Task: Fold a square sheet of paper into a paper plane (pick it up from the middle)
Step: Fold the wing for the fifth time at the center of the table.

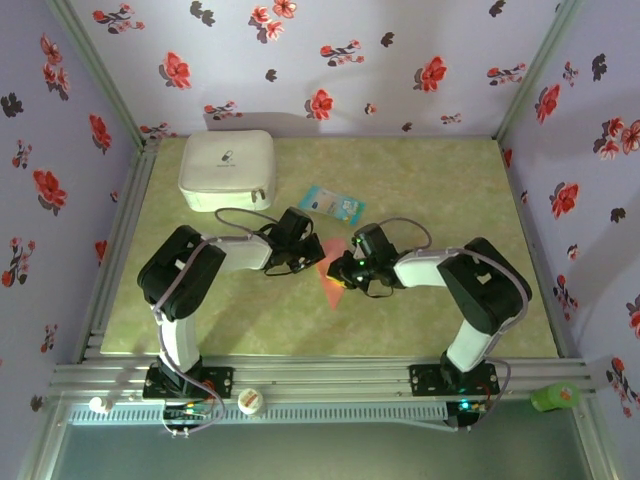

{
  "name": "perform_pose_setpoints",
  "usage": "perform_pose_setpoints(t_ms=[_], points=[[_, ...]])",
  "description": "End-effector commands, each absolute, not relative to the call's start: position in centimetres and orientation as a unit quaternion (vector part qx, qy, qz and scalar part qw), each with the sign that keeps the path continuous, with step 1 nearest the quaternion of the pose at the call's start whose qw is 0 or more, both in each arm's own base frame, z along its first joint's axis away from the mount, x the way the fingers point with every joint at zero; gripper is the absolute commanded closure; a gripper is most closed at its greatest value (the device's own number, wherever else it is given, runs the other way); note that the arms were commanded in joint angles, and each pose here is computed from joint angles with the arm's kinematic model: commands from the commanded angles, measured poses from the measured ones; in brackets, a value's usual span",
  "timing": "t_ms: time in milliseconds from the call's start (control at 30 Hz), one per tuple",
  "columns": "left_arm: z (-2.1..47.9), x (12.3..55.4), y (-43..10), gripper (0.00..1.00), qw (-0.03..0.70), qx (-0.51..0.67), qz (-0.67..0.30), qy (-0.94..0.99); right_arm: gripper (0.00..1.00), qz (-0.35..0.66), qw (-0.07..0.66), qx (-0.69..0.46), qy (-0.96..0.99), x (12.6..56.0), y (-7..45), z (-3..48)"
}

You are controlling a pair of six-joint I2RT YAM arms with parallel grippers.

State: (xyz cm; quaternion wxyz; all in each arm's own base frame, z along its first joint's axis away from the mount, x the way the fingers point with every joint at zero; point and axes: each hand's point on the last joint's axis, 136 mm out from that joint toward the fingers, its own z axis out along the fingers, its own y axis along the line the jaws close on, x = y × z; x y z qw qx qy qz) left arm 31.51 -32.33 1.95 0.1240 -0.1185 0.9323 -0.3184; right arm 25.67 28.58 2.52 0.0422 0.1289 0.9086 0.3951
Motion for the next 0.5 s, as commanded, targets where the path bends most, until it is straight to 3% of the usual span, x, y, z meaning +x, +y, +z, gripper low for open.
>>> perform_pose_setpoints(t_ms=[0, 233, 467], points=[[-0.2, 30.3, -31.1, 1.0, 0.109, -0.127, -0.289, 0.942, 0.75, 0.371, 0.074, 0.149, 0.914, 26.4, 26.3, 3.0], [-0.1, 30.3, -31.0, 1.0, 0.119, -0.105, -0.289, 0.944, 0.7, 0.347, 0.088, 0.193, 0.913, 27.7, 22.3, 3.1], [0.4, 30.4, -31.1, 1.0, 0.125, -0.089, -0.29, 0.945, 0.69, 0.373, 0.08, 0.203, 0.902, 28.1, 22.5, 3.2]])
